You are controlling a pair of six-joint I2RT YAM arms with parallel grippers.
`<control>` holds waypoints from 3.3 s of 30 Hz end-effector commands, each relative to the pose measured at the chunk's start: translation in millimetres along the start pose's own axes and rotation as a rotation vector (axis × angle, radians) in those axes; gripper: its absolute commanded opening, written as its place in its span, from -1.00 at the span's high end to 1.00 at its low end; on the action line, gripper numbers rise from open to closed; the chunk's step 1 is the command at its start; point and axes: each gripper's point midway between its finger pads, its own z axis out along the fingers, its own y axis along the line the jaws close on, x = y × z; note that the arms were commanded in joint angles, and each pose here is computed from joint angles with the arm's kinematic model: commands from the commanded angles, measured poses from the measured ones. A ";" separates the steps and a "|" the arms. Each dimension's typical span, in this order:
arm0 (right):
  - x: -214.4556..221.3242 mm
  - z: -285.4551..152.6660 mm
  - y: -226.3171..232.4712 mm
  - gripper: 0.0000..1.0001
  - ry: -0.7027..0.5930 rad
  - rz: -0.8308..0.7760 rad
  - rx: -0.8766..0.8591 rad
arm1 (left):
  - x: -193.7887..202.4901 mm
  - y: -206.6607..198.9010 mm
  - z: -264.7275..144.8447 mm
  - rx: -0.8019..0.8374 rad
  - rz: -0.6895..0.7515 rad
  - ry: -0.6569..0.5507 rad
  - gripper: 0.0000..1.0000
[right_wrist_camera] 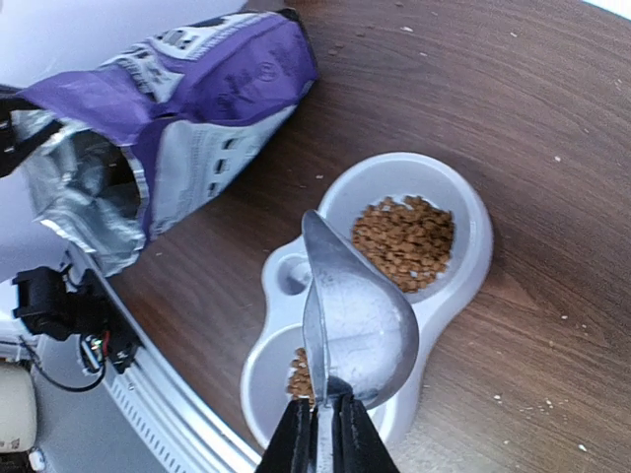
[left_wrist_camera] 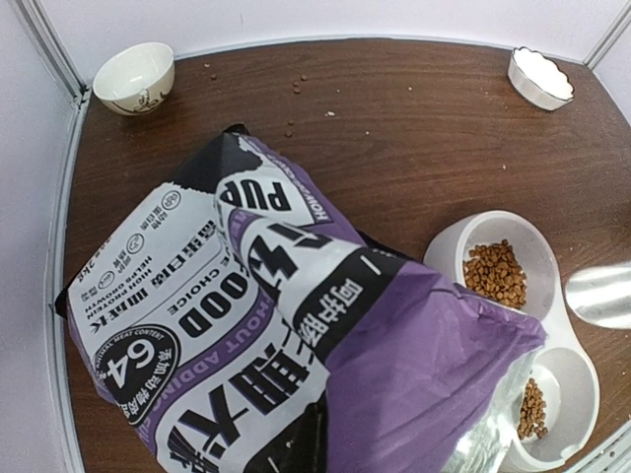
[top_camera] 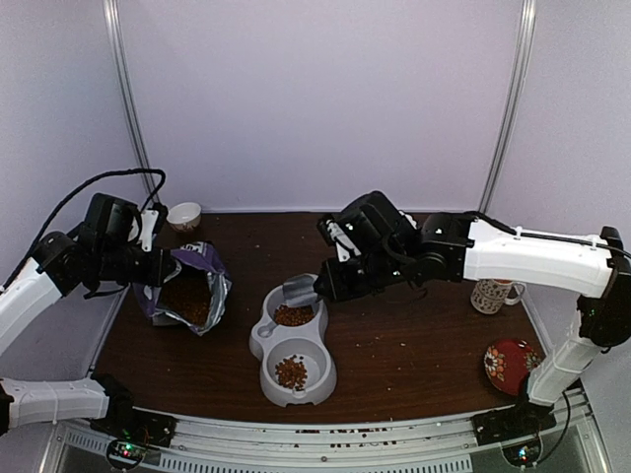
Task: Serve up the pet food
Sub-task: Place the pet food in the pet food bowl, then insert the spatula into the pet food bag, then collect the pet food from the pet food bag.
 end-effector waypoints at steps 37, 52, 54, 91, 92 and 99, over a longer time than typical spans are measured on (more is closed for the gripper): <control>-29.1 127.8 134.6 1.00 -0.166 -0.170 -0.077 | -36.6 -70.8 16.2 0.242 -0.181 0.029 1.00; -1.2 156.8 107.2 1.00 -0.124 -0.200 0.065 | -37.8 -82.0 10.5 0.303 -0.204 0.036 1.00; 2.0 154.5 104.7 1.00 -0.120 -0.201 0.066 | -38.4 -84.4 10.0 0.312 -0.207 0.037 1.00; 8.3 220.8 45.6 1.00 -0.067 -0.135 0.215 | -24.6 -109.8 10.8 0.351 -0.181 0.086 1.00; 16.8 225.3 51.3 1.00 -0.036 -0.124 0.177 | -24.4 -109.6 11.7 0.349 -0.180 0.087 1.00; 32.1 224.1 84.9 1.00 0.030 -0.052 0.009 | -23.6 -107.2 13.0 0.336 -0.176 0.083 1.00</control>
